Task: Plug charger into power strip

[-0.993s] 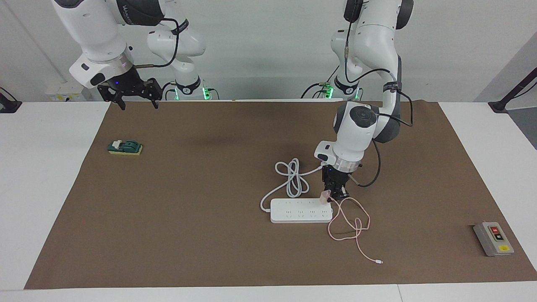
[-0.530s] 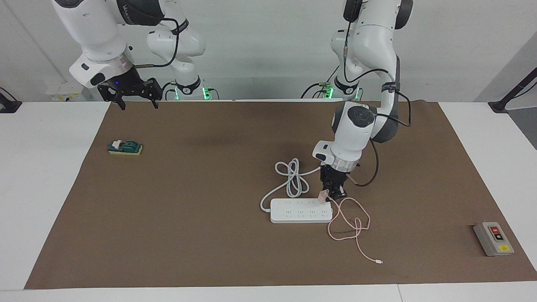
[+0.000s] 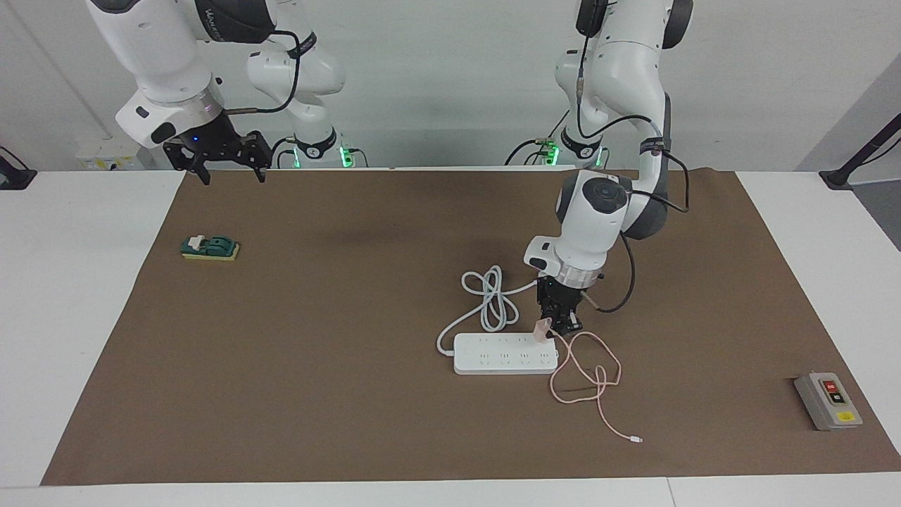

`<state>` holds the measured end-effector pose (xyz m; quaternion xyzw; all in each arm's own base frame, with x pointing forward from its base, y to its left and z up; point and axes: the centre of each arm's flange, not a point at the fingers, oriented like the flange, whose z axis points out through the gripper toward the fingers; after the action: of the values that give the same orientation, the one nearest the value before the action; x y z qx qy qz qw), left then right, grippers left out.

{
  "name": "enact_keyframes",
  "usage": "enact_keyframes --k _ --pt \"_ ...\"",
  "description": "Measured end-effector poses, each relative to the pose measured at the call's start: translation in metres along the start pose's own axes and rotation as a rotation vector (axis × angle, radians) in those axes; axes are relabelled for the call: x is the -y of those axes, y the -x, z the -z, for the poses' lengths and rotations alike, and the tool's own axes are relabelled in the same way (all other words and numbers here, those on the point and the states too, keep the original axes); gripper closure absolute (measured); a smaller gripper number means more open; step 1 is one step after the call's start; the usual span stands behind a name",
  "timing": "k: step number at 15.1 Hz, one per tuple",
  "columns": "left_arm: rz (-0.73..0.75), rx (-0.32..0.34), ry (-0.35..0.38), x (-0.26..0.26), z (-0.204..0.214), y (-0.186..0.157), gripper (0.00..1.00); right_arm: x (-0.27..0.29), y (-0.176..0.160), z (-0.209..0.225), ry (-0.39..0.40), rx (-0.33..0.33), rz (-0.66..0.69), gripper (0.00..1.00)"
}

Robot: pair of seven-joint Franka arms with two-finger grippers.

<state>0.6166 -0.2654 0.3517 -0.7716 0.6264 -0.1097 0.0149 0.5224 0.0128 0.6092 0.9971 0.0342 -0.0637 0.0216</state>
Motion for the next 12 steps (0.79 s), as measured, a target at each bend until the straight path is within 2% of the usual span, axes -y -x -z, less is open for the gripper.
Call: enact_keyframes --k 12 --pt "-0.007 0.006 -0.002 0.0006 -0.0003 -0.0008 0.7 -0.0002 0.0 0.0 0.0 0.0 0.0 0.0"
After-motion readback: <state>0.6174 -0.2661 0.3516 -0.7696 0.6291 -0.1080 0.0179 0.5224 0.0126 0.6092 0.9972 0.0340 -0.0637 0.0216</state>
